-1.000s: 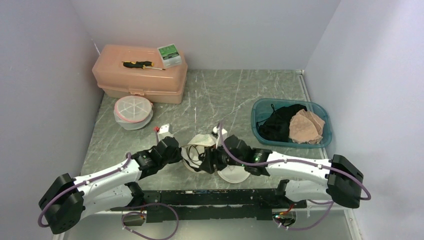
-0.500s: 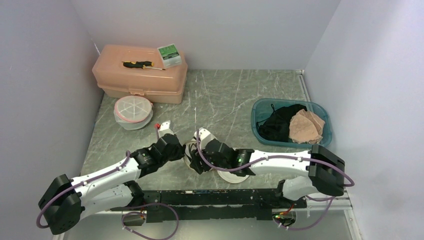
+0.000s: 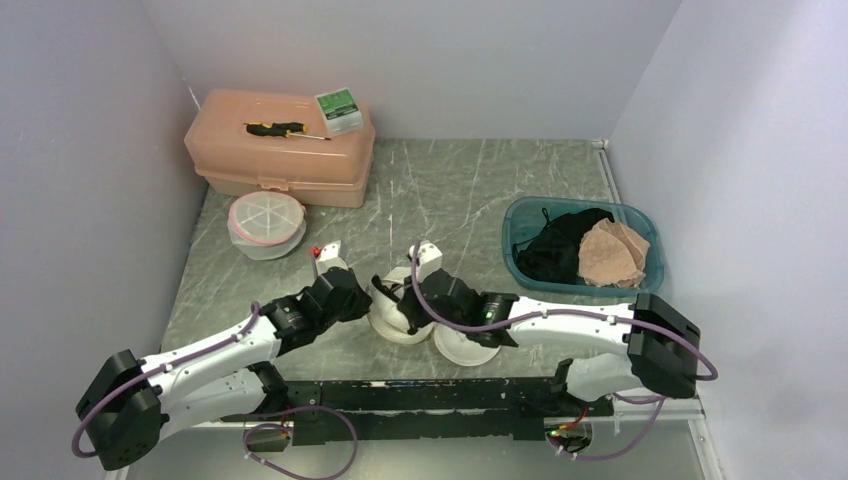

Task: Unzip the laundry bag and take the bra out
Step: Place the bra in the bin, then pick up the bra from the laundry bag.

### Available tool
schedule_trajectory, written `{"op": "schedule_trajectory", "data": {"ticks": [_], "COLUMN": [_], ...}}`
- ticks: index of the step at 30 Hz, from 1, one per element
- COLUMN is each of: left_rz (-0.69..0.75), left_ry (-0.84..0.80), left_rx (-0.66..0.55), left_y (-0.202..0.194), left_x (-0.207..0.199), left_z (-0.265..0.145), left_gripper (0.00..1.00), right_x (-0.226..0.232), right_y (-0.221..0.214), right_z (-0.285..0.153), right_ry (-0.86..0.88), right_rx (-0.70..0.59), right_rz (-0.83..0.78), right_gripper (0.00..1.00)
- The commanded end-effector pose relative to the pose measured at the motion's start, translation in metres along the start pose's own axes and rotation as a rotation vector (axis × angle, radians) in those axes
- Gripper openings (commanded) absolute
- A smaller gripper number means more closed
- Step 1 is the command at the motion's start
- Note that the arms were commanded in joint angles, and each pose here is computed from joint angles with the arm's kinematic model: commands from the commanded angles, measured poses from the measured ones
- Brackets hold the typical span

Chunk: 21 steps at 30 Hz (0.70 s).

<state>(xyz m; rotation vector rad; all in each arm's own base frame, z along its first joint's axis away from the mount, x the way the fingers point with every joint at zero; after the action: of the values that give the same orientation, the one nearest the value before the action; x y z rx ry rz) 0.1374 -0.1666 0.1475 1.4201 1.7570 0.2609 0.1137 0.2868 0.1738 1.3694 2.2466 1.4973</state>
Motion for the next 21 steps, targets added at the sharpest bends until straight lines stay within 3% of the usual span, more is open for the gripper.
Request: {"op": "schedule_trajectory", "data": {"ticks": [1, 7, 15, 21], "left_rz": [-0.035, -0.032, -0.031, -0.018], "left_ry": [-0.059, -0.069, -0.078, -0.086], "left_rx": [-0.023, -0.018, -0.008, 0.009], "left_y": [0.007, 0.006, 0.005, 0.005], "left_x": [-0.01, -0.012, -0.015, -0.022], "left_z": [-0.003, -0.001, 0.005, 0.013], "left_gripper": [0.03, 0.03, 0.03, 0.03], "right_x": [-0.024, -0.043, -0.046, -0.04], "right_y": [0.001, -0.01, -0.007, -0.002], "right_z": [-0.004, -0.005, -0.014, -0.032], "right_ry": [-0.086, -0.143, -0.174, -0.122], "right_rx": [-0.019, -0.008, -0.014, -0.021], "right_rz": [0.174, 0.265, 0.287, 0.309], "right_gripper": [0.1, 0.14, 0.44, 0.53]}}
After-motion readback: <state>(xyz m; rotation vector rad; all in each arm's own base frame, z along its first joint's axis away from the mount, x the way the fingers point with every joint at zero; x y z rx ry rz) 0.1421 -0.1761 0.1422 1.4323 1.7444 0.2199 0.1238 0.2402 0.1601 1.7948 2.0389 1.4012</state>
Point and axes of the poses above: each gripper's point midway between its finger pads, its own z axis out along the fingers, its own x axis along the line the jaws close on, y = z × x, the point moved 10 cm from there along -z, back along the fingers, and after that the axes turned 2 degrees about z, right-handed, at the moved point
